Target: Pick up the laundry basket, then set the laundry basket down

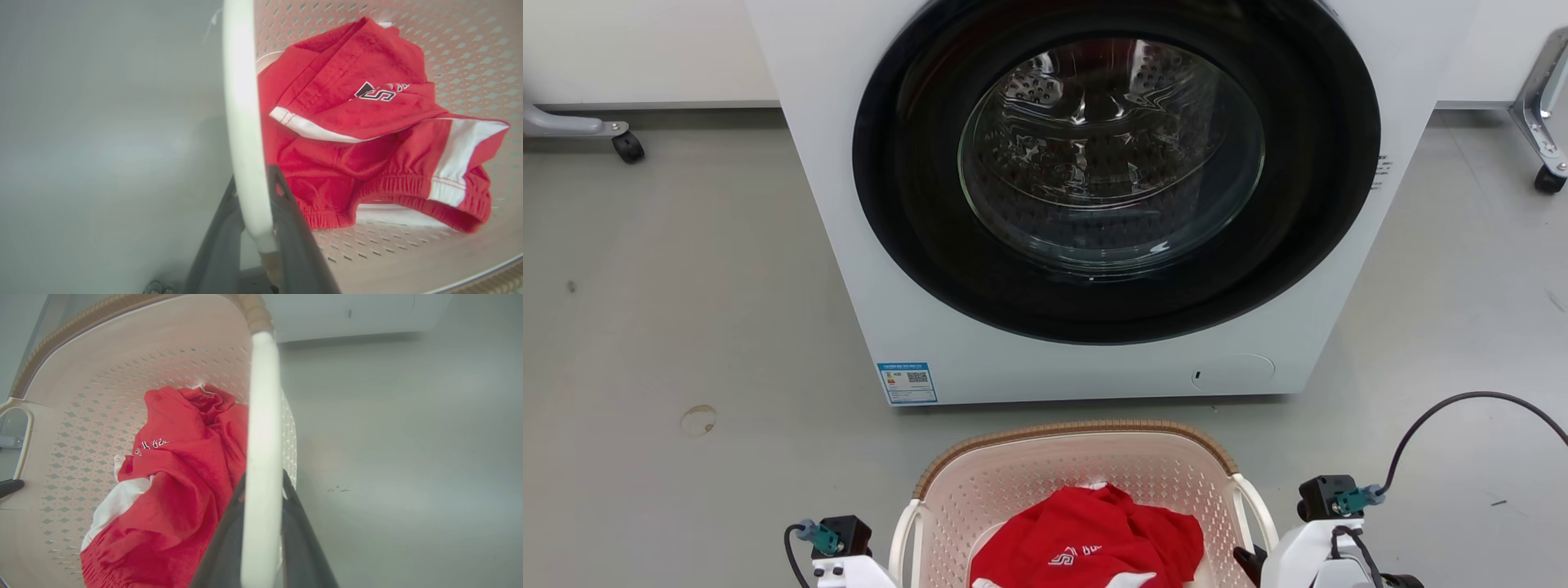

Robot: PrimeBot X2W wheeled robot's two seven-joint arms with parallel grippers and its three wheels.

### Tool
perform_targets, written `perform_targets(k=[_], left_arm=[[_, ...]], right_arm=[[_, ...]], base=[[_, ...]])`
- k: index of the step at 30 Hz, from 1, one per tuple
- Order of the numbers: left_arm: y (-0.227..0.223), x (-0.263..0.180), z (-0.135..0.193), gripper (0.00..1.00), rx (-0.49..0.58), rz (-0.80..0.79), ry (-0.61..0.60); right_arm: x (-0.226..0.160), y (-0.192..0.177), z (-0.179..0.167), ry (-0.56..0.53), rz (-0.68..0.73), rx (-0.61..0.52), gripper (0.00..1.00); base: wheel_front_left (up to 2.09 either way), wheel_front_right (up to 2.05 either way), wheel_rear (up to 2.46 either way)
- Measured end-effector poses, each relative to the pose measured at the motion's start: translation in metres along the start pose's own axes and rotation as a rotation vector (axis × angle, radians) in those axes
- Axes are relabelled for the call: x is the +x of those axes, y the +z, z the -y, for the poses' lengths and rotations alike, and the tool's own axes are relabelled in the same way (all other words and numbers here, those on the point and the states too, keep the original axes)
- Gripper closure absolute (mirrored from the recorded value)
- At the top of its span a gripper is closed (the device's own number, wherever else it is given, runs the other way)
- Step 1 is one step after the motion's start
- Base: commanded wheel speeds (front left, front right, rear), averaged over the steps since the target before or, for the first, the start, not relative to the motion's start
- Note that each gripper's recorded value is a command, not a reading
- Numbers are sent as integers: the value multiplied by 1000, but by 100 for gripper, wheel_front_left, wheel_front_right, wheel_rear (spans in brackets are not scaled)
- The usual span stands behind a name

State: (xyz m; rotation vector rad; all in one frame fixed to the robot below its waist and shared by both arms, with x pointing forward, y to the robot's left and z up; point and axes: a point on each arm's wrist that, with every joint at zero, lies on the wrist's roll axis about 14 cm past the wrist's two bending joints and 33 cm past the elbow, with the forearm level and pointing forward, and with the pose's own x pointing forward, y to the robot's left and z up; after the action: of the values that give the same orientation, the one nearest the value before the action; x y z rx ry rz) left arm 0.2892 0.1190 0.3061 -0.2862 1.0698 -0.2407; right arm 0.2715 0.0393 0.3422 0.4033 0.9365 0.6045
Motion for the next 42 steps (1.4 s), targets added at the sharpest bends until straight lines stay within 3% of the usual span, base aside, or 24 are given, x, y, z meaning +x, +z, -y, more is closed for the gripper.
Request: perform_targets(k=[42], left_arm=[[-4, 4, 1, 100, 6, -25, -1]], right_arm=[[0, -3, 4, -8, -9, 13, 100]], base=[[0, 0, 0]])
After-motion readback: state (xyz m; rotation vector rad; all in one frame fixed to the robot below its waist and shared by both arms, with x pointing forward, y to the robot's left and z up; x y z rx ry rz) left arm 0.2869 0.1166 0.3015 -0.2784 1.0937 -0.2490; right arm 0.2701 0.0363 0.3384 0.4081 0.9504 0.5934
